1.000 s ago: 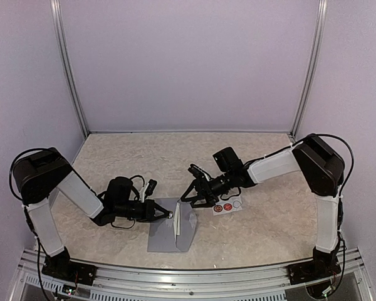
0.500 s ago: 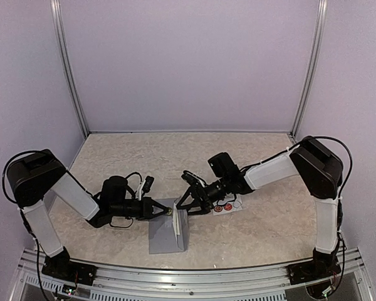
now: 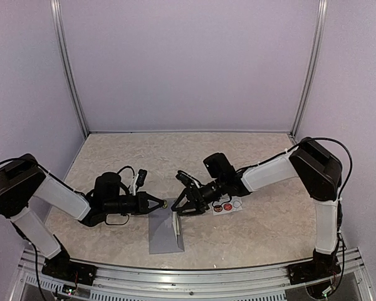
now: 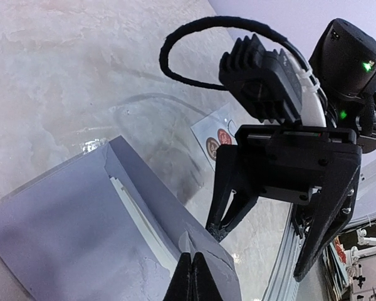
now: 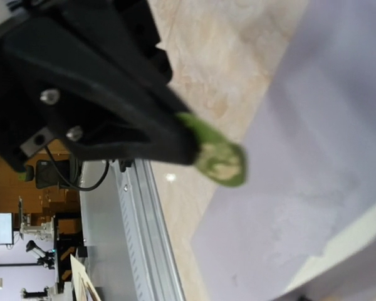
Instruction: Place the letter into the envelope and seal it
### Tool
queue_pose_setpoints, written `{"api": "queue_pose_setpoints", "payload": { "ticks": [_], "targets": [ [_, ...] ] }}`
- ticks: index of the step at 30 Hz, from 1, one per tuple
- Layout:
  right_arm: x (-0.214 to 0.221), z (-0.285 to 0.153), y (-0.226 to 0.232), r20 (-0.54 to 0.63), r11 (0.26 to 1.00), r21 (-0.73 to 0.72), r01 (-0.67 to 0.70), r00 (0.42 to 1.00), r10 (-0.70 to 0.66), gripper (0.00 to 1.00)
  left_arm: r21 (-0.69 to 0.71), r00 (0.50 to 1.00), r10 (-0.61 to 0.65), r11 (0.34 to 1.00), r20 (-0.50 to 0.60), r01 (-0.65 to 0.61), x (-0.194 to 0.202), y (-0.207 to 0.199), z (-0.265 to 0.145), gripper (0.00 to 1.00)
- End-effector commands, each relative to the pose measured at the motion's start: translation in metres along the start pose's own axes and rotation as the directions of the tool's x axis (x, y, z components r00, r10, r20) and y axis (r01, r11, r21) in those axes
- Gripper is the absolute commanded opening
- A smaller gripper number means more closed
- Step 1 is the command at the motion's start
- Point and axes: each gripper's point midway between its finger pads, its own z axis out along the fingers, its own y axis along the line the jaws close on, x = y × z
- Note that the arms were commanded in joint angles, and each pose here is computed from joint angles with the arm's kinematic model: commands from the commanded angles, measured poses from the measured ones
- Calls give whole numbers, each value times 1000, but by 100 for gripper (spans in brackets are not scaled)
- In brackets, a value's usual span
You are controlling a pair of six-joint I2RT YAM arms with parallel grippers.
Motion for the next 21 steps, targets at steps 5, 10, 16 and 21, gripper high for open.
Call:
{"api": "queue_pose_setpoints", "payload": {
  "ticks": [5, 10, 16, 21],
  "targets": [
    [-7, 16, 8, -1, 999, 6, 50, 999, -50, 62, -37, 1000, 11, 999, 29, -10, -6, -1, -10, 0],
    [-4, 27, -5, -21, 999, 19, 35, 999, -35, 61, -38, 1000, 10, 999, 26, -9, -4, -2, -13, 0],
    [0, 38, -12, -44, 999, 14, 30, 999, -29, 61, -36, 1000, 4, 999, 20, -3, -2, -4, -17, 0],
    [6, 44, -26, -56, 999, 34, 3, 998, -1, 61, -24, 1000, -11, 1000, 3, 12, 3, -7, -15, 0]
  ]
}}
